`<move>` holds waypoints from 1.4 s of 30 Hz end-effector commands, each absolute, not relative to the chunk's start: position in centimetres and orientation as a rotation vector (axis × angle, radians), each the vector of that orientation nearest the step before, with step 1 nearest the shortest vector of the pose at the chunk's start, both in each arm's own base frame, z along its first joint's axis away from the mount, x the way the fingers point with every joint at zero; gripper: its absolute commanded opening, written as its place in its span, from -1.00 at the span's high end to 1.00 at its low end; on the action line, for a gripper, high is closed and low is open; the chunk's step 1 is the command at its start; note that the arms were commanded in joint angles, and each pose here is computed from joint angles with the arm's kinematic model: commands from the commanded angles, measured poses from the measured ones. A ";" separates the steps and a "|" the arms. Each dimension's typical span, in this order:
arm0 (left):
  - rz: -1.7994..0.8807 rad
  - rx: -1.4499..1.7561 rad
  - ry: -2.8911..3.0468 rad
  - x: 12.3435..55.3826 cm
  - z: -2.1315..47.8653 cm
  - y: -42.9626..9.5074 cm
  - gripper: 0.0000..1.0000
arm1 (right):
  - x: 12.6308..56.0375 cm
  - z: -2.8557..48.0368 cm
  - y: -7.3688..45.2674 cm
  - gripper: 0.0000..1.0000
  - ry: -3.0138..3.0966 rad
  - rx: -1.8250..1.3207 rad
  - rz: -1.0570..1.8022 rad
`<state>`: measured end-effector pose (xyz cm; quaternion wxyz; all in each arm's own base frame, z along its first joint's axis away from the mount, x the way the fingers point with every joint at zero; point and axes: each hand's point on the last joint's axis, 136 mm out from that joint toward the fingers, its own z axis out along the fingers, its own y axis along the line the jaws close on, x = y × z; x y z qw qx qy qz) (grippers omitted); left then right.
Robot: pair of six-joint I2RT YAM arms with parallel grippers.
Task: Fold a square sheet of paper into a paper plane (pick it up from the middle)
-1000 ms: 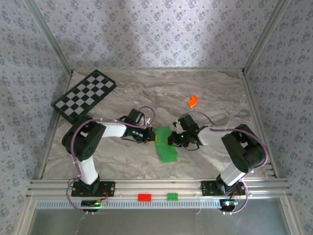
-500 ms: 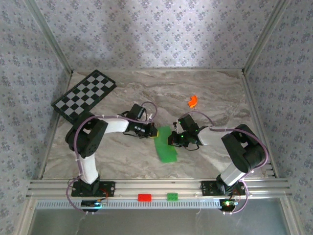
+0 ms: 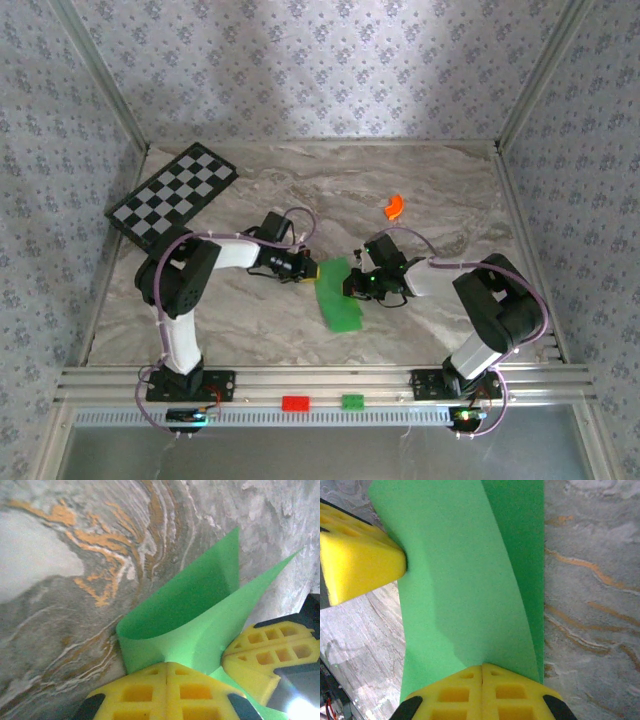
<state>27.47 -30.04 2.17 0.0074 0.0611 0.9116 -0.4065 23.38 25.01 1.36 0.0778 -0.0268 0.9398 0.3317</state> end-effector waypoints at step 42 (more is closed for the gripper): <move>-0.969 -0.124 2.810 34.9 4.5 -26.2 1.00 | 17.7 -5.0 20.1 1.00 3.104 0.087 0.584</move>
